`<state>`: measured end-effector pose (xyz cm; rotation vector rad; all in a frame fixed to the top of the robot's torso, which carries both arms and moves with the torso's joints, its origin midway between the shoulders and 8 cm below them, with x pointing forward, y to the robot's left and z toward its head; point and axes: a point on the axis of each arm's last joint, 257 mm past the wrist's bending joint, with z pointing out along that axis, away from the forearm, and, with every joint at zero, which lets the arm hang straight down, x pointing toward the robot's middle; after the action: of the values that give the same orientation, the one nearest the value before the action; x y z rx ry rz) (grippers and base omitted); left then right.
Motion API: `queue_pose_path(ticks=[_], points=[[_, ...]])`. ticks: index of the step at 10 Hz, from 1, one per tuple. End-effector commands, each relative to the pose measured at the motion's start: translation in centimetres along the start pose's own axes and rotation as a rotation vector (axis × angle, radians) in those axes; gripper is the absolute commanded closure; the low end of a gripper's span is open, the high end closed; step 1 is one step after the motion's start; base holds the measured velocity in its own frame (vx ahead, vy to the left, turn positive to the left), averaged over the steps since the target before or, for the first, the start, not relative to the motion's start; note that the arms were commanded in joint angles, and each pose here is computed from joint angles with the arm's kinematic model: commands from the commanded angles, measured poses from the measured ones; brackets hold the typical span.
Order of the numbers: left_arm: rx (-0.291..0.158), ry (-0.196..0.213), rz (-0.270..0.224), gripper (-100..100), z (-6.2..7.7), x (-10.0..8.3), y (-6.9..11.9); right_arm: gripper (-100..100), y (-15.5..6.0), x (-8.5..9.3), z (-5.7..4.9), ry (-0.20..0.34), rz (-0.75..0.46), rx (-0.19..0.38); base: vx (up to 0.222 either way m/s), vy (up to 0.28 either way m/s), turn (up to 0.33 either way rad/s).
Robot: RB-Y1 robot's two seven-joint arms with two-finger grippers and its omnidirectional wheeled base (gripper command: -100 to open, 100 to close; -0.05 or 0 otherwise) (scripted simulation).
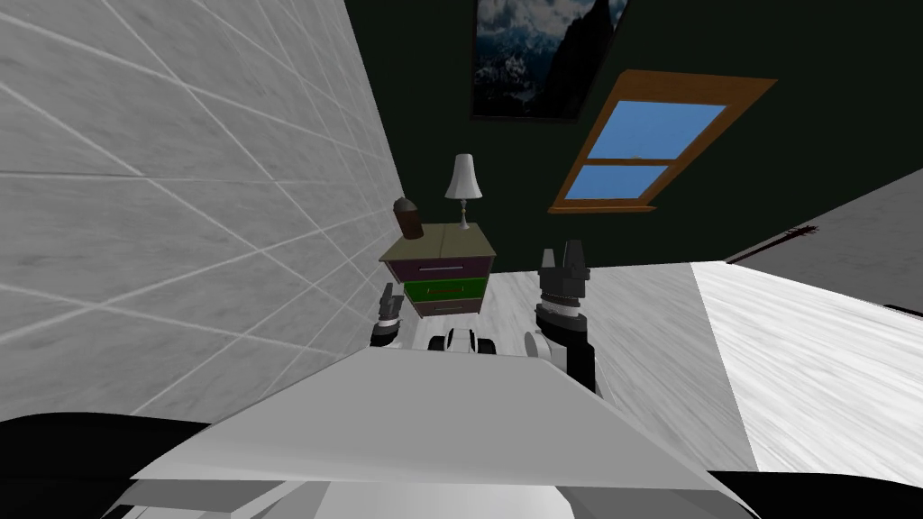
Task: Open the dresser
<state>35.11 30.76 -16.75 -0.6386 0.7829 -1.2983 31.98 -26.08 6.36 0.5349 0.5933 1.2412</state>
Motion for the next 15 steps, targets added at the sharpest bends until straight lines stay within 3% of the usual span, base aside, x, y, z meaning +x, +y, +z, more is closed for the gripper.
queue_pose_path(ticks=[1,2,6,15], points=[[0.006,-0.009,-0.008,-100,-1.3,-0.2,0.8,0,0.0,0.0,0.0,0.0,0.0,0.0,0.153,-0.049,0.0],[-0.013,-0.01,-0.008,-100,-1.9,-0.2,1.4,0,0.0,0.0,0.0,0.0,0.0,0.0,0.116,-0.039,0.002],[-0.012,-0.023,-0.019,-100,-3.9,-0.3,2.4,0,0.0,0.0,0.0,0.0,0.0,0.0,0.115,-0.039,0.0],[-0.059,-0.048,-0.044,-100,-8.1,-0.1,4.8,0,0.0,0.0,0.0,0.0,0.0,0.0,0.085,-0.03,0.0]])
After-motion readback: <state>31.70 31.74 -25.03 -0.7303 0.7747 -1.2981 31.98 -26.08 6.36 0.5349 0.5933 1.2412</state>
